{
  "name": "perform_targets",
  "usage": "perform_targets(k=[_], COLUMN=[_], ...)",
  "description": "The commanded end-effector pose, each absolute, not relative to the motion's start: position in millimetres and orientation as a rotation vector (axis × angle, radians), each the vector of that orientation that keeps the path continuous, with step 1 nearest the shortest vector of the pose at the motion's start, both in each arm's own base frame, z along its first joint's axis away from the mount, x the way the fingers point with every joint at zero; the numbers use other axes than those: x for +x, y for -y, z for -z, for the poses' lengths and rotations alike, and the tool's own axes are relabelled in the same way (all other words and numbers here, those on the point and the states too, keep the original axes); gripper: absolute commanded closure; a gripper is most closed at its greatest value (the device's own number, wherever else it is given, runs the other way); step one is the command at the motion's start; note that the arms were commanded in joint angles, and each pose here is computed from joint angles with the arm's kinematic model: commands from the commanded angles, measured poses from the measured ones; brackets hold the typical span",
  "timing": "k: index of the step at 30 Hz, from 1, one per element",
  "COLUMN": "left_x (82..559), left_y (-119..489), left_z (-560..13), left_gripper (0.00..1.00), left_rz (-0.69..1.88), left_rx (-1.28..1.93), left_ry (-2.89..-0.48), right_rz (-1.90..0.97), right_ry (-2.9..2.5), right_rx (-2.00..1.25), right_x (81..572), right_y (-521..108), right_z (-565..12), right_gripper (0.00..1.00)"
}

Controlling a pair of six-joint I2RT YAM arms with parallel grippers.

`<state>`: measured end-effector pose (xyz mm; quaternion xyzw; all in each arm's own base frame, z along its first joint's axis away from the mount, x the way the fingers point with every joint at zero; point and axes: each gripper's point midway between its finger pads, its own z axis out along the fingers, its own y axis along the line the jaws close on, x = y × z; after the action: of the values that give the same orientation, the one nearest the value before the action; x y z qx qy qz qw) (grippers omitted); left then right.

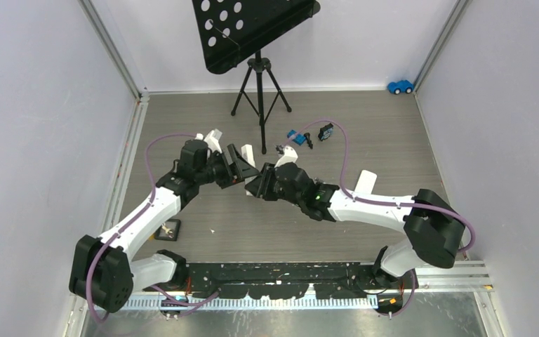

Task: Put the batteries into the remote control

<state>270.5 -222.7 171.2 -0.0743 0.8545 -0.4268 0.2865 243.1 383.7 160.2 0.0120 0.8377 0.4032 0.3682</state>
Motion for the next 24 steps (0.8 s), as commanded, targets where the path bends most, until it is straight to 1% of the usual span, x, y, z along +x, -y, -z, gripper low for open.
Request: perform_targets(k=[1,2,3,6,9,13,17,20,24], left_x=[273,273,273,272,269,257,221,203,199], left_y=[223,222,221,219,219,226,236,234,234], left_z=[-213,-216,-220,-235,-252,-282,-325,-340,-343], left_gripper=[0.19,0.13,0.10,0.05,0.04,0.04,0.04,0.04,0.04], left_rz=[1.175,1.186,1.199,1.265,1.347,1.511,1.697,1.725,1.695], left_rx=[-0.137,-0.133,-0.128,-0.088,-0.029,0.117,0.450,0.557,0.590], left_ry=[-2.181,-2.177,-2.167,-2.124,-2.080,-1.982,-1.757,-1.609,-1.541], right_rz=[-1.181,-1.216,-1.270,-1.458,-1.603,-1.682,-1.769,-1.853,-1.941], right_ry=[-1.998,-1.989,-1.978,-1.913,-1.838,-1.810,-1.776,-1.737,-1.720], right_rx=[-0.015,-0.025,-0.048,-0.131,-0.265,-0.405,-0.503,-0.561,-0.559], right_x=[242,241,238,226,206,186,168,153,144], right_y=[-383,-380,-378,-369,-359,-346,-335,-330,-322], right_z=[-201,-206,-212,-238,-266,-284,-306,-328,-350], right_gripper=[0.92,0.93,0.94,0.96,0.96,0.96,0.96,0.96,0.96])
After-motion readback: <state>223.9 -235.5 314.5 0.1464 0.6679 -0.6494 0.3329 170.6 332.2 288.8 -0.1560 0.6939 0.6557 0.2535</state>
